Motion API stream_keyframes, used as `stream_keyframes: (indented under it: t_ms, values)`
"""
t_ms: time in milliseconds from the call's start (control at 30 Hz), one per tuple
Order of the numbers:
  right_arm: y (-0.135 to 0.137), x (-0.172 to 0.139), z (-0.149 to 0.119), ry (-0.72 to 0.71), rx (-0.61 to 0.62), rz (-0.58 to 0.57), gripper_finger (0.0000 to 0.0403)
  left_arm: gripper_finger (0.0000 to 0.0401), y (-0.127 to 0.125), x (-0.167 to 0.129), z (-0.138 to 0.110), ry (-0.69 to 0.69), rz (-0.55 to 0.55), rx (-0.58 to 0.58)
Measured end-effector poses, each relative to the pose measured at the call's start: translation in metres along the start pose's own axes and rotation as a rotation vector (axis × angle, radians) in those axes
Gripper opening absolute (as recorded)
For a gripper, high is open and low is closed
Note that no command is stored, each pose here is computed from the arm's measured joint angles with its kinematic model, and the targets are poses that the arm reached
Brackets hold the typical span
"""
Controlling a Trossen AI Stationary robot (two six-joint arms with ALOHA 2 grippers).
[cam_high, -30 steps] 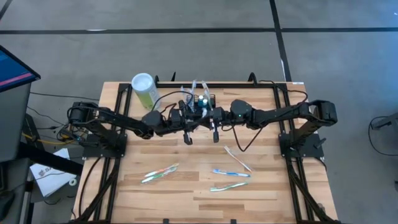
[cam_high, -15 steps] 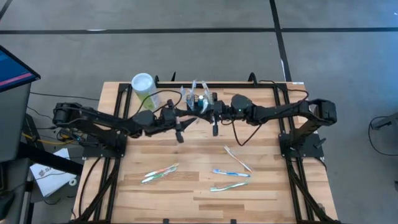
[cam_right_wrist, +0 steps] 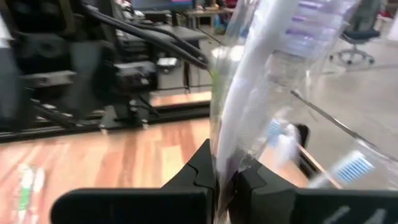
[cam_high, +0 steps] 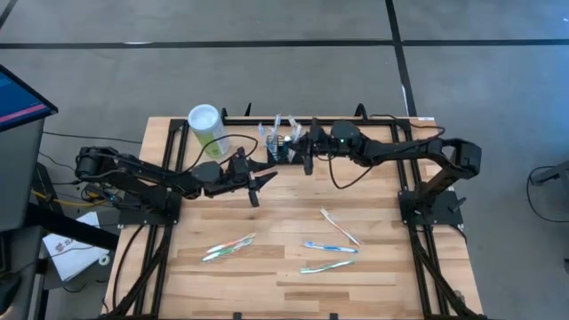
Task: Pick & Place toothbrushing station
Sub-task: Put the purple toothbrush into the black wire organizer
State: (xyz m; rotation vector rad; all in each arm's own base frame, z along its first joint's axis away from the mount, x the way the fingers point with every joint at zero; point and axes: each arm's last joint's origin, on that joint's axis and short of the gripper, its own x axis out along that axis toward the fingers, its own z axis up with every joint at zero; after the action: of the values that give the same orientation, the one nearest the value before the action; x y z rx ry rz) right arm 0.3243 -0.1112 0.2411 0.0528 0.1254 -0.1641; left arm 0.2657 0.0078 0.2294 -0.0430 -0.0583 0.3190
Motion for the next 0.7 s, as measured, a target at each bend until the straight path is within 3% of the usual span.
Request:
stream_keyframes:
  t_ms: [700]
  values:
    - [-0.047,-0.021,-0.004,0.13,0.064,-0.142,0.0005,0.0115,0.0,0.0,0.0,0.002,0.0,0.0]
